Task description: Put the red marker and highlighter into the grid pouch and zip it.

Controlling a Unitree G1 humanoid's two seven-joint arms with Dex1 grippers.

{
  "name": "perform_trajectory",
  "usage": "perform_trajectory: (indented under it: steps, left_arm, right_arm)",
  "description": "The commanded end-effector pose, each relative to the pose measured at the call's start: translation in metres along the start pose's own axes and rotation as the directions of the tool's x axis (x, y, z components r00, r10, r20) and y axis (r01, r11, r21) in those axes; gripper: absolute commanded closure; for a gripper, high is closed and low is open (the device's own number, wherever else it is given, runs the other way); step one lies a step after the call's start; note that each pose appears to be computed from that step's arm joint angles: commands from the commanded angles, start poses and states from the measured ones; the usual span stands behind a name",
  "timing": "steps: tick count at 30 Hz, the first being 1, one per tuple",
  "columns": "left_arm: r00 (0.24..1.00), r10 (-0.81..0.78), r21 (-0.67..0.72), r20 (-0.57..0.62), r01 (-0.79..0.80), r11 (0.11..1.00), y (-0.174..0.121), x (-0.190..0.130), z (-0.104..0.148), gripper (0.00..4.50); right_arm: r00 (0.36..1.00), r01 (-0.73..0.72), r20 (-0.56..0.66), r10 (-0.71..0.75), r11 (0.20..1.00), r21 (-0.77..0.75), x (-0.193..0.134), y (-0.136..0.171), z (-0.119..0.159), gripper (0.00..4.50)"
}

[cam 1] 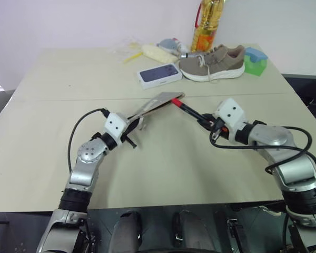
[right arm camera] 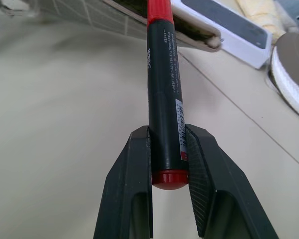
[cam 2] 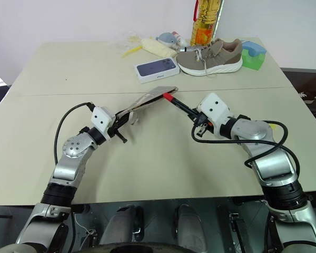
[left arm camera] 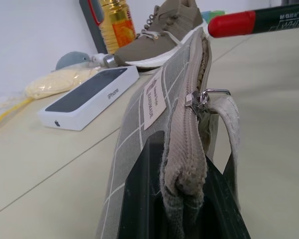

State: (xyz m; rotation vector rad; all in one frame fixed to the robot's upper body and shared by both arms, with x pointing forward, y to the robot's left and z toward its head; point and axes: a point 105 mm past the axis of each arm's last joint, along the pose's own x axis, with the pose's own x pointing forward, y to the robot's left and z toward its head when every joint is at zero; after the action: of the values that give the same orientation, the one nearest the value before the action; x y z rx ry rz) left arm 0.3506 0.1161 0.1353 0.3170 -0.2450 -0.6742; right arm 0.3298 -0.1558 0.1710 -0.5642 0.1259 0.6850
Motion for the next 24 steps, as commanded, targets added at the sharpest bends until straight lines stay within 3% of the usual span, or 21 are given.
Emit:
perform_trajectory:
  steps: [1, 8, 14, 24]
  left_arm:
    - [0.998, 0.002, 0.002, 0.059, -0.002, 1.000, 0.002, 0.000, 0.014, 4.50]
    - [0.997, -0.040, -0.001, 0.072, 0.040, 0.999, -0.005, 0.000, 0.016, 4.50]
    - [0.990, -0.122, 0.051, 0.074, 0.119, 0.992, -0.015, -0.002, 0.019, 4.50]
    - [0.940, -0.338, 0.127, 0.047, 0.330, 0.935, -0.046, -0.007, 0.021, 4.50]
  right_arm:
    - [0.999, 0.018, 0.032, -0.017, 0.999, -0.040, -0.001, -0.007, 0.012, 4.11]
    - [1.000, 0.003, 0.011, -0.002, 0.998, -0.068, 0.000, -0.006, 0.010, 4.11]
    - [0.999, -0.024, -0.038, 0.017, 0.980, -0.197, -0.003, -0.005, 0.008, 4.11]
    - [0.976, -0.206, -0.177, 0.130, 0.820, -0.534, -0.012, 0.012, 0.005, 4.11]
